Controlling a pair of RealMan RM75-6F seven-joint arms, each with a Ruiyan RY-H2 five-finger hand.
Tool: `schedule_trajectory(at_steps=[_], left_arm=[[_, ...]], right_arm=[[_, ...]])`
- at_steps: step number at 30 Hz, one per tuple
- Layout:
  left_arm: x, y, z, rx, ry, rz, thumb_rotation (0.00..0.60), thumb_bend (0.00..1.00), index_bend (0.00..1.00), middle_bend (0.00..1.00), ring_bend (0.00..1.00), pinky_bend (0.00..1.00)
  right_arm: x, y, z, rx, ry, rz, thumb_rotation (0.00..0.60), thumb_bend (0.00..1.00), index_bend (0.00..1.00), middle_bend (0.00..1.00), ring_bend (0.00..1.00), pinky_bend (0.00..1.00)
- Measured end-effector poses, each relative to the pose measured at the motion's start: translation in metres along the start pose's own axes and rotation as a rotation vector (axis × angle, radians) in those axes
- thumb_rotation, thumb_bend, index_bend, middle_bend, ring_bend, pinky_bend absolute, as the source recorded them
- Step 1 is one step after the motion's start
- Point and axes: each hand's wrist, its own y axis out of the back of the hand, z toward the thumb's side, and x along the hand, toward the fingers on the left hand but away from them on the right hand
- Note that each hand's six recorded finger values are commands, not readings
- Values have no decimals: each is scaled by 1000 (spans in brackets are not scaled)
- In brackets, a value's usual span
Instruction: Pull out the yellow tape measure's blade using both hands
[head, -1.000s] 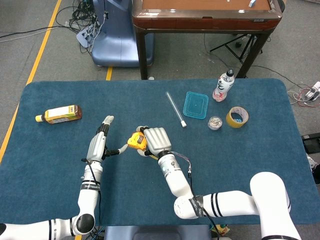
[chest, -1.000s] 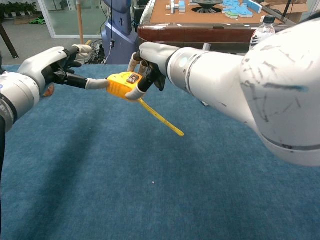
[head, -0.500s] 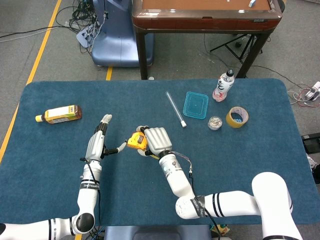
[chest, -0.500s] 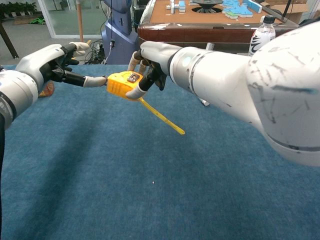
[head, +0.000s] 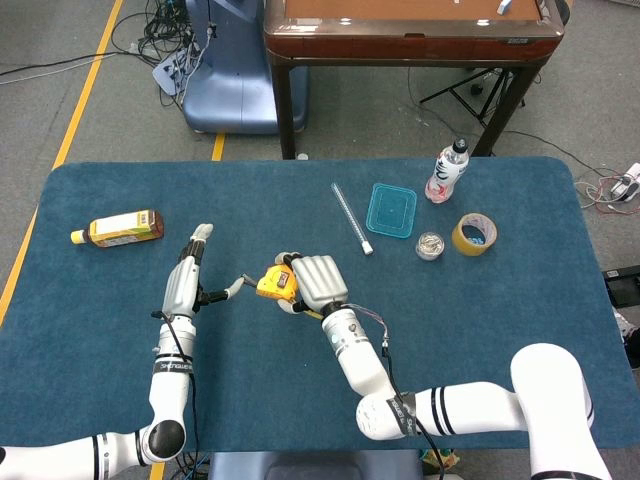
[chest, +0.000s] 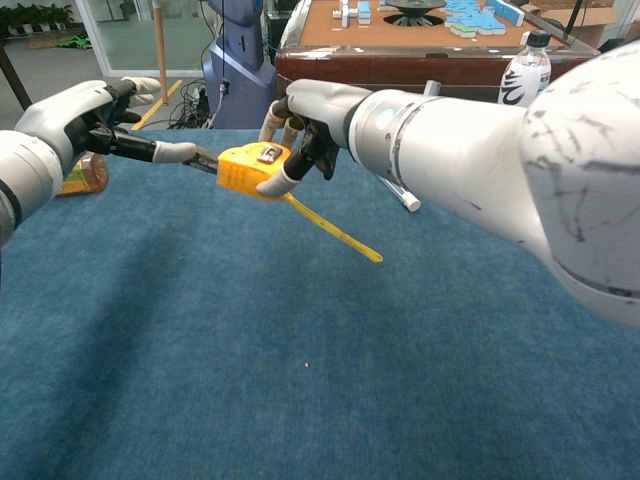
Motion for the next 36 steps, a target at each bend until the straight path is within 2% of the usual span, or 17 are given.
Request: schedule_trajectory(at_steps=[12,17,23,36], left_arm=[[7,13,-11,11,34,26,600,193,0,0,0,0],[7,15,-13,17,39,17,600,194,1,0,0,0],[8,16,-14,27,44,9,600,206,74,0,0,0],[11,17,-17,34,51,1,600,275,160,0,0,0]], right_arm=[[2,0,-1,3,0,0,600,817,838,797,776,437],[2,0,-1,3,-1,-2,600,816,838,797,777,437],[1,2,-2,2,-4,-7,600,816,838,797,779,437],[0,0,-4,0,-7,-5,600,817,840,799,780,437]])
